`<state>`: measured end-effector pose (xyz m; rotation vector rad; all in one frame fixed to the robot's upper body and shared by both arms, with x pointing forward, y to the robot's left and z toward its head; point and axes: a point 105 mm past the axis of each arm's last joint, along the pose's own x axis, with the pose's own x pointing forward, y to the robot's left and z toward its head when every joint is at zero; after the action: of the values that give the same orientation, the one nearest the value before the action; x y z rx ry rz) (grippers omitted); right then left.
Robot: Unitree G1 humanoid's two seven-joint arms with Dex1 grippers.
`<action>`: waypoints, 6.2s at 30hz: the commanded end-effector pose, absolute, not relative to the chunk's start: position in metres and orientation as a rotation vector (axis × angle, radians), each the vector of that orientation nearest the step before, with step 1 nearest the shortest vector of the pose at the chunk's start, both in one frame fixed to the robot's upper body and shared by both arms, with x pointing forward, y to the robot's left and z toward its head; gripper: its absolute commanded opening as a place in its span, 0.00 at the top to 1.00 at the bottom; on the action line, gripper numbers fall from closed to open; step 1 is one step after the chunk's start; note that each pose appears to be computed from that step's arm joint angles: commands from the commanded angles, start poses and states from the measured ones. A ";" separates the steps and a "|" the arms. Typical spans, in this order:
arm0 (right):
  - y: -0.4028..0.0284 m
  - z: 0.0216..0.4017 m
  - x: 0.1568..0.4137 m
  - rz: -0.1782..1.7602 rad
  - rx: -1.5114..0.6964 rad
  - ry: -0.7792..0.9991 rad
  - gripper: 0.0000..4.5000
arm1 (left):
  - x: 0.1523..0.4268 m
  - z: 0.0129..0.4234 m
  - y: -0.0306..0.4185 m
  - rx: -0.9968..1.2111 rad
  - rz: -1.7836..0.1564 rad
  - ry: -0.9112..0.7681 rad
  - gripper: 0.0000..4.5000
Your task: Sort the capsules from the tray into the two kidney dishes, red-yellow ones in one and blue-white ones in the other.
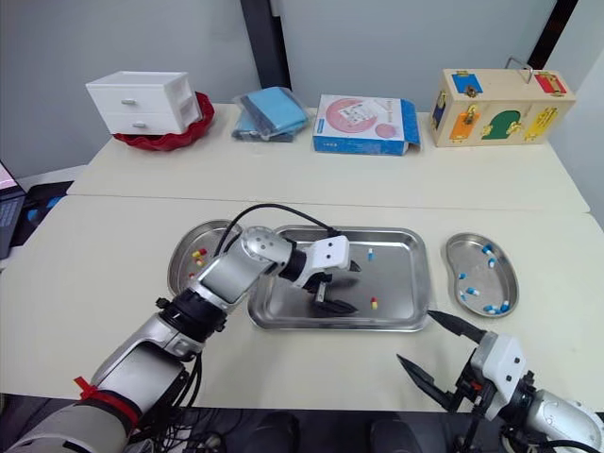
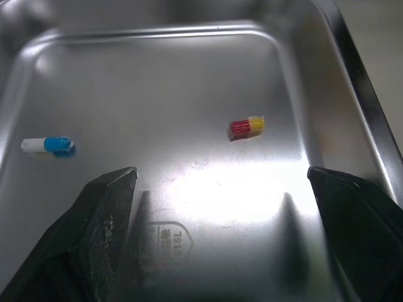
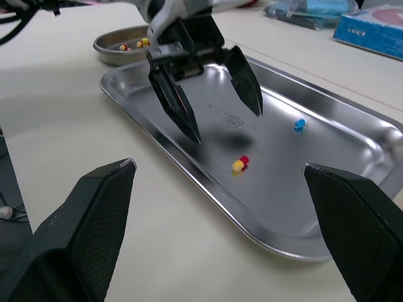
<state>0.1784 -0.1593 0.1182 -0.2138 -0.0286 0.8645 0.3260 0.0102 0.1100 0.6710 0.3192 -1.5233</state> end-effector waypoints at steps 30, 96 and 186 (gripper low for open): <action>-0.160 0.124 0.175 0.837 -0.232 -0.035 0.00 | 0.313 0.091 -0.020 0.768 -1.614 0.307 0.48; -0.134 0.122 0.174 1.191 -0.174 -0.237 0.00 | 0.337 0.172 0.248 0.540 -0.528 0.510 0.93; -0.166 0.176 0.286 0.753 -0.305 0.293 0.00 | 0.174 0.106 0.192 0.115 -0.915 -0.194 0.01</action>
<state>0.2800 -0.1704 0.1755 -0.2663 0.3000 0.8084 0.1761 0.1995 0.0980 0.0807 -0.1373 -0.9101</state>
